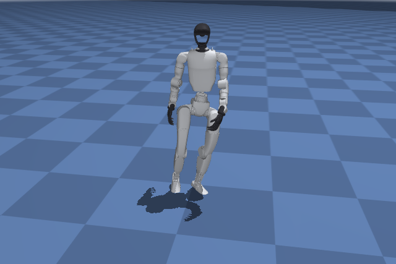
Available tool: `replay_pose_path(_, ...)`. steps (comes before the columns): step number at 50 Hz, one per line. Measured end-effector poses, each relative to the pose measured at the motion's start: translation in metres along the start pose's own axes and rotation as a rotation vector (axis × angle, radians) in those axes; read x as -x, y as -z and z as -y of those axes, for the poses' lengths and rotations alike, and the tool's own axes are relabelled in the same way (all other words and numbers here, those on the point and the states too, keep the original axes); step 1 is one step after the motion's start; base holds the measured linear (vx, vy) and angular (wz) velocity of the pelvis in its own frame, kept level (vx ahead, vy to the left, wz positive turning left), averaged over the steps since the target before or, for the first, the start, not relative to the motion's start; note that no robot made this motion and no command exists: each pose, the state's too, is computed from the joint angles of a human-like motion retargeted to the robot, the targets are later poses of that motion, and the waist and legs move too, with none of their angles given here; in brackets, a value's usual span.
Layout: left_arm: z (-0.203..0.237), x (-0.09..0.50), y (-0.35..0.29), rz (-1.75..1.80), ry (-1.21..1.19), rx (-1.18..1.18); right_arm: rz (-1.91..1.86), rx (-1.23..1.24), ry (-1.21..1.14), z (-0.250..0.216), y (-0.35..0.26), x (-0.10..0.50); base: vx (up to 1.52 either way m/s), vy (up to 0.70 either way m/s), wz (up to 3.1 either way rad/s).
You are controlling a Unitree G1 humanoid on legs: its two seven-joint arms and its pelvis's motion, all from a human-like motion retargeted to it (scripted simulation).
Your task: In place motions
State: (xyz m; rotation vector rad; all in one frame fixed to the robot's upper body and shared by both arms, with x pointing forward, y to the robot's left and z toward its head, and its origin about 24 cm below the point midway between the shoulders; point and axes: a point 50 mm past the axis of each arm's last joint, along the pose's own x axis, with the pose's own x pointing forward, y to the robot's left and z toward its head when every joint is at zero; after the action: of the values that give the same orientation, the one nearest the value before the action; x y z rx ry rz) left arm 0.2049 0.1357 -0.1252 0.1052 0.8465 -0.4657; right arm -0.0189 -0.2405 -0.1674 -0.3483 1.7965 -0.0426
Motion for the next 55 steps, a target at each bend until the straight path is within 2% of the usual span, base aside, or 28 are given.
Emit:
replay_pose_path(6, 0.034, 0.029, 0.105, -0.365, -0.016, 0.063, 0.104, 0.006, 0.043, 0.006, -0.027, 0.005, 0.04, -0.15, -0.33)
replay_pose_path(13, 0.036, 0.082, 0.18, -0.631, -0.147, 0.169, 0.154, 0.063, -0.017, -0.001, -0.047, 0.011, -0.06, -0.26, -0.31)
replay_pose_path(20, 0.034, 0.147, 0.235, -0.898, -0.113, 0.068, 0.296, 0.088, -0.049, -0.006, -0.096, 0.027, -0.06, -0.19, 0.58)
replay_pose_path(24, 0.048, 0.187, 0.264, -1.005, -0.037, -0.046, 0.425, -0.064, -0.11, -0.003, -0.142, 0.049, -0.05, -0.16, -0.27)
replay_pose_path(29, 0.08, 0.262, 0.299, -1.272, 0.07, -0.003, 0.821, -0.22, -0.142, 0.021, -0.25, 0.134, -0.16, -0.37, -0.61)
replay_pose_path(34, 0.111, 0.328, 0.315, -1.513, 0.175, 0.09, 1.297, -0.288, -0.037, 0.072, -0.33, 0.274, -0.14, -0.36, -1.11)
replay_pose_path(38, 0.119, 0.355, 0.318, -1.607, 0.162, 0.079, 1.636, -0.33, 0.106, 0.112, -0.343, 0.382, -0.13, -0.1, -0.45)
replay_pose_path(43, 0.126, 0.358, 0.318, -1.616, 0.109, 0.17, 1.763, -0.328, 0.292, 0.133, -0.337, 0.433, 0.06, 0.11, 0.31)
replay_pose_path(45, 0.126, 0.34, 0.317, -1.558, 0.093, 0.213, 1.778, -0.316, 0.318, 0.126, -0.339, 0.44, 0.02, -0.03, 0.49)
replay_pose_path(48, 0.117, 0.308, 0.312, -1.457, 0.074, 0.208, 1.729, -0.284, 0.313, 0.106, -0.345, 0.416, 0.05, 0.01, 0.8)
replay_pose_path(52, 0.097, 0.26, 0.299, -1.299, 0.048, 0.168, 1.55, -0.226, 0.287, 0.077, -0.344, 0.342, 0.17, 0.16, 0.76)
replay_pose_path(55, 0.075, 0.217, 0.282, -1.143, -0.055, 0.18, 1.386, -0.191, 0.266, 0.06, -0.332, 0.281, 0.14, 0.15, 0.86)
